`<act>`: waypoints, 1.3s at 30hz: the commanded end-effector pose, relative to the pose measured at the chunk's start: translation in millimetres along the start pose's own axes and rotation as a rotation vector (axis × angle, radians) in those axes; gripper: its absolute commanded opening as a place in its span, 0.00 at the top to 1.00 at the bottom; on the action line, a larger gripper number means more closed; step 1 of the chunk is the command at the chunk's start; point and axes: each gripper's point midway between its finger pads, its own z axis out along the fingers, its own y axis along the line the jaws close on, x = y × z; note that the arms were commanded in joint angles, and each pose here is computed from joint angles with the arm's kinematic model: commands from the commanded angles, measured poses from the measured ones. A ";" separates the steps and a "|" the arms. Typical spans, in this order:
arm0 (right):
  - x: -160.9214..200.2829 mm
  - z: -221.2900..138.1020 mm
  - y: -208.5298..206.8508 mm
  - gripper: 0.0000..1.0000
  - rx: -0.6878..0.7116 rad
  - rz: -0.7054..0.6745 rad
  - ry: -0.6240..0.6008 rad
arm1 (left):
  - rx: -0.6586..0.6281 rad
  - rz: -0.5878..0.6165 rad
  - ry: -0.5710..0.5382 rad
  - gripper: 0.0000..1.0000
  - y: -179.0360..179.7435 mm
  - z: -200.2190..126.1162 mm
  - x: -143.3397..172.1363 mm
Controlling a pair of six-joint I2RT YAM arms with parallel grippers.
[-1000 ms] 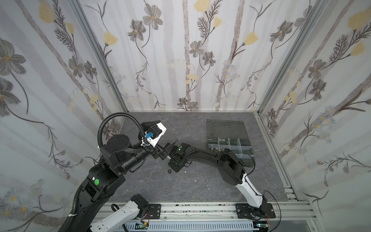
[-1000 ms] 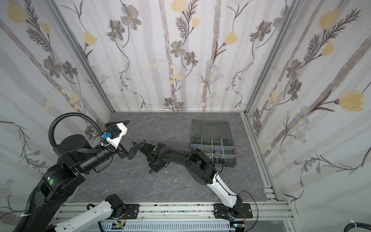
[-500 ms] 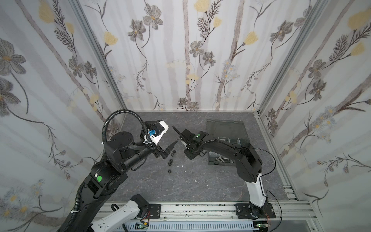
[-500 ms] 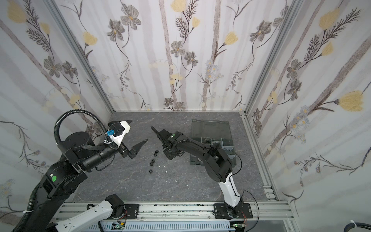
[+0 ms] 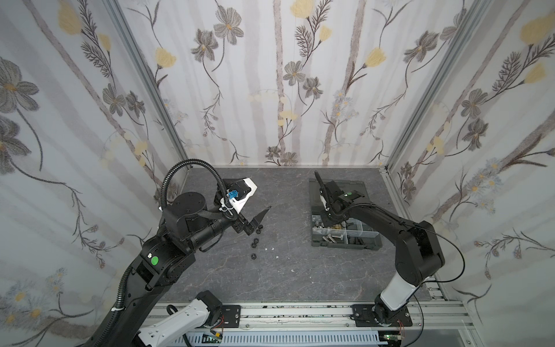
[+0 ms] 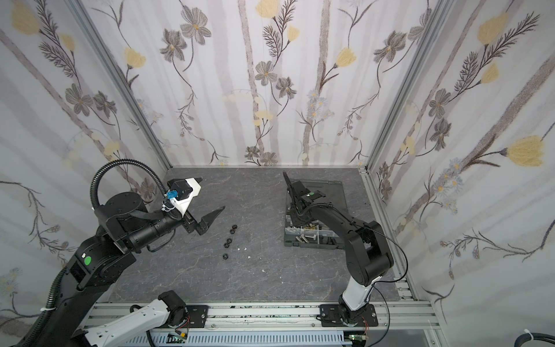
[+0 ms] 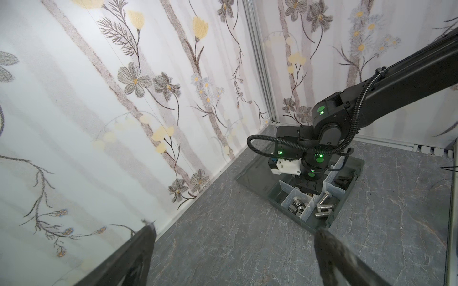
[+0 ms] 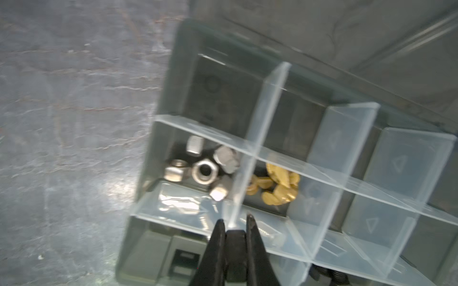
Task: Sort the screws and nuts into containers
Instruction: Place the nut into the container.
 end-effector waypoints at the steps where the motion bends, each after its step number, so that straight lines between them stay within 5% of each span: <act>1: -1.9 -3.1 -25.1 0.88 0.015 0.043 -0.036 | 0.002 0.014 -0.021 0.00 0.5 -1.1 -6.4; 12: 24.2 17.1 -87.8 0.88 0.094 0.165 -0.002 | 0.012 0.011 -0.011 0.00 -0.8 2.5 -4.9; 32: 16.8 19.7 -93.5 0.76 0.101 0.172 -0.015 | 0.013 0.005 -0.019 0.00 -0.5 -4.3 -9.5; 39: -6.5 -6.2 -62.3 0.54 0.090 0.064 -0.070 | 0.017 0.010 -0.028 0.00 -0.9 -5.1 -12.3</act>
